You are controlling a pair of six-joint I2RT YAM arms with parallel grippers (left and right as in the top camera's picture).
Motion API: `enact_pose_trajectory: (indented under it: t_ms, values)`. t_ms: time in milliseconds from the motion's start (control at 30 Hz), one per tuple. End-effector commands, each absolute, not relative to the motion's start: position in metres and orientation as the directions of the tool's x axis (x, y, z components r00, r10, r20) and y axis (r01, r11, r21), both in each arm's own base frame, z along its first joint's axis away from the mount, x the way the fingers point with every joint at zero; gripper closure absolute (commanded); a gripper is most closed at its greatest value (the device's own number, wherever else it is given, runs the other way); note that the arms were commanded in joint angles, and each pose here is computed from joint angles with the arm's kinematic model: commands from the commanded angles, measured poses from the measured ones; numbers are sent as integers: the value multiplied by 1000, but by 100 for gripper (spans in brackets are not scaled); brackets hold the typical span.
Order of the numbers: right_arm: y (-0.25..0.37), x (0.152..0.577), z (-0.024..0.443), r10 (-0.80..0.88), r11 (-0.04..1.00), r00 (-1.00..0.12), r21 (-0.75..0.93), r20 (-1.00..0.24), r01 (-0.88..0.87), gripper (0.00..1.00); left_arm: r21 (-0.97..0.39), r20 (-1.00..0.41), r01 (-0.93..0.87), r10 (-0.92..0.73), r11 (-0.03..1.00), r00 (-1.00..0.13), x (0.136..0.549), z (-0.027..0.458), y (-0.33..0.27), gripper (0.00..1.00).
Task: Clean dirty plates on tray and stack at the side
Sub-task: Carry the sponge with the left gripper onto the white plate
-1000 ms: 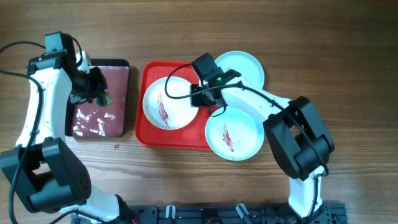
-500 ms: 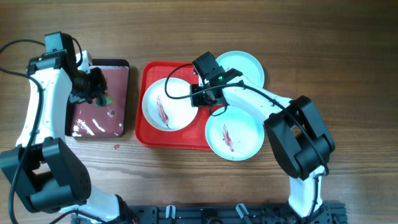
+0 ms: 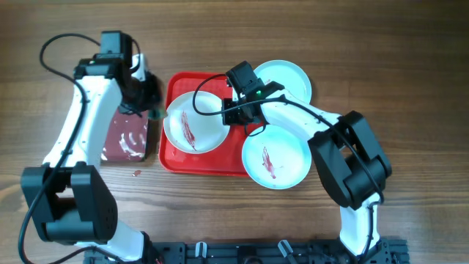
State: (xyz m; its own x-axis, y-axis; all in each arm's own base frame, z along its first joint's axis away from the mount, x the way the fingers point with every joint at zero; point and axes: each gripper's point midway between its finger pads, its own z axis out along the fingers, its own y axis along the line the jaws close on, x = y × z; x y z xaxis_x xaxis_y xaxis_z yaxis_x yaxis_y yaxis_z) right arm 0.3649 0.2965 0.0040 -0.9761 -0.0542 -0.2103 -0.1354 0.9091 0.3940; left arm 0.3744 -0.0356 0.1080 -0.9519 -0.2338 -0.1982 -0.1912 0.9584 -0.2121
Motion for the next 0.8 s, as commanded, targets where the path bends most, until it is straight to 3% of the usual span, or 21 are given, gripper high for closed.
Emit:
enact_pose_trajectory:
  t_ms: [0, 300, 567, 767]
  values:
    - [298, 368, -7, -17, 905, -985, 415, -169, -87, 96, -238, -160, -207, -249, 949, -955, 374, 88, -65, 96]
    - [295, 371, -6, -11, 901, -986, 426, -168, -82, 96, -40, -114, -278, -280, 960, -953, 345, 20, -66, 96]
    - [296, 371, -6, -19, 898, -985, 431, -170, -92, 96, -38, -137, -315, -318, 948, -938, 334, -10, -62, 96]
    - [297, 371, -6, -20, 898, -985, 431, -170, -93, 96, -110, -124, -232, -245, 966, -962, 329, -12, -98, 96]
